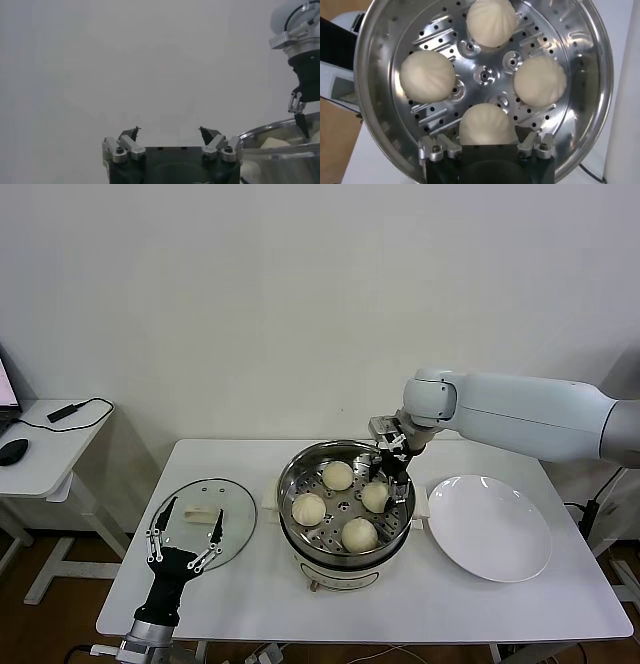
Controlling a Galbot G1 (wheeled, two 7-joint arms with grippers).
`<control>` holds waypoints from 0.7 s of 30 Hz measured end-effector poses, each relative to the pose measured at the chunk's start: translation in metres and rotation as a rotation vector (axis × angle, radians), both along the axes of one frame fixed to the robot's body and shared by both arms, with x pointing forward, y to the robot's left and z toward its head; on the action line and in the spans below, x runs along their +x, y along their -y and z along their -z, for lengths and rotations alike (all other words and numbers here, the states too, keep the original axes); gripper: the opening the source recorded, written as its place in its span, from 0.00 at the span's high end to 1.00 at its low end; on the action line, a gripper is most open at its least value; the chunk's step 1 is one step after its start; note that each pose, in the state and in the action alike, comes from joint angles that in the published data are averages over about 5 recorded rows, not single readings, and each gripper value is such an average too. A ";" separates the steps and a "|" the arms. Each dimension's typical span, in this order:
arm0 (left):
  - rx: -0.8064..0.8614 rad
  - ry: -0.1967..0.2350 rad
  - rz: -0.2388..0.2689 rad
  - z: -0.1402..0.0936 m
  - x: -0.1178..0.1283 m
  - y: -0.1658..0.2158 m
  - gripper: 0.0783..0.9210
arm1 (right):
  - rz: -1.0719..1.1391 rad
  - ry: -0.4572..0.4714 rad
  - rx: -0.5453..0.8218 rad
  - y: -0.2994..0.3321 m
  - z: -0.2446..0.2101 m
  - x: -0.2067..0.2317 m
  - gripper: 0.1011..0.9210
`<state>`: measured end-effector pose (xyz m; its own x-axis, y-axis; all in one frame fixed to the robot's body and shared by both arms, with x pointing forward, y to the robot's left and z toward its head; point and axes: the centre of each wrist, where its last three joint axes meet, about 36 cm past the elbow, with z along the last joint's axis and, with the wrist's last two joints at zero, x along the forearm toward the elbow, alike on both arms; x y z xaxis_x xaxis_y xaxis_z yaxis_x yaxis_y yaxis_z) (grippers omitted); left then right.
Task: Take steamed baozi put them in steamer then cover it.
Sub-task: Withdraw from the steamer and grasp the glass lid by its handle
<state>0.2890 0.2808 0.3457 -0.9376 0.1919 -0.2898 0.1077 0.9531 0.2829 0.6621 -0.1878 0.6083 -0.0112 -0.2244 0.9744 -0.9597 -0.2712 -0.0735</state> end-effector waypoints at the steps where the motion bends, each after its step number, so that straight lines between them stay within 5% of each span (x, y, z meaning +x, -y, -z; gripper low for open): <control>1: 0.000 0.000 0.000 0.000 0.000 0.000 0.12 | 0.000 0.000 0.009 0.001 -0.002 -0.001 0.12; 11: 0.024 0.014 0.004 -0.007 0.006 0.001 0.12 | 0.053 0.119 0.291 0.025 -0.021 -0.015 0.12; 21: 0.092 0.033 0.011 -0.019 0.013 0.003 0.12 | 0.273 0.578 0.830 0.059 -0.003 -0.049 0.12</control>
